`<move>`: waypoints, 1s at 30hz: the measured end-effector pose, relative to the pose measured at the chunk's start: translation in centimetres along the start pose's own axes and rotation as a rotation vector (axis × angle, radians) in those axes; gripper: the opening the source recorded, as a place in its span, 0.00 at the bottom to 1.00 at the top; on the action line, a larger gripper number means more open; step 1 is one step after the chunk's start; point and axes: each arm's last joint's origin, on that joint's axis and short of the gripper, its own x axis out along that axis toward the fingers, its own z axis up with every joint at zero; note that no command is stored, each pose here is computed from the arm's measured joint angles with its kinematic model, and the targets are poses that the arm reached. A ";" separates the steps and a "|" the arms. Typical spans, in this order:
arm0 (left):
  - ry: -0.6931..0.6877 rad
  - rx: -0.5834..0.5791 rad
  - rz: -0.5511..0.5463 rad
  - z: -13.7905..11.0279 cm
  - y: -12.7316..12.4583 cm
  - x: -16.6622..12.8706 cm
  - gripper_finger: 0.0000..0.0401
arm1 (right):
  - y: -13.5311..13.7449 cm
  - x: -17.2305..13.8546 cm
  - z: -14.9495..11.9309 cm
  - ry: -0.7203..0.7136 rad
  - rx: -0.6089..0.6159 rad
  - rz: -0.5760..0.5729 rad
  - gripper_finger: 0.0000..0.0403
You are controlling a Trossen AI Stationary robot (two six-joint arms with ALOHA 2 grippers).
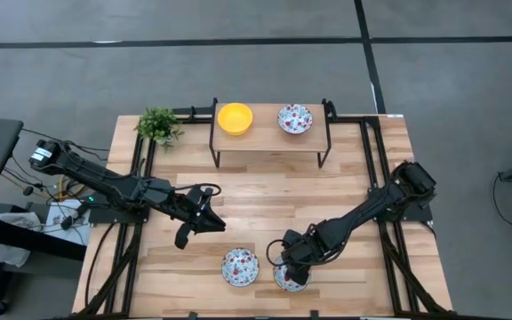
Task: Pick & Place Mini bowls
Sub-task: Stack the right white bowl on top of the white bowl on the shelf
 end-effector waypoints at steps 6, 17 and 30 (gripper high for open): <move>-0.003 0.000 -0.002 0.0 0.0 0.0 0.13 | -0.1 0.7 -0.1 0.034 -0.008 -0.016 0.31; -0.007 0.000 -0.004 0.1 -0.1 0.0 0.13 | -0.1 0.7 -0.1 0.043 -0.010 -0.009 0.31; -0.007 0.000 -0.004 0.1 -0.1 0.0 0.13 | -0.1 0.7 -0.2 0.071 -0.001 -0.002 0.31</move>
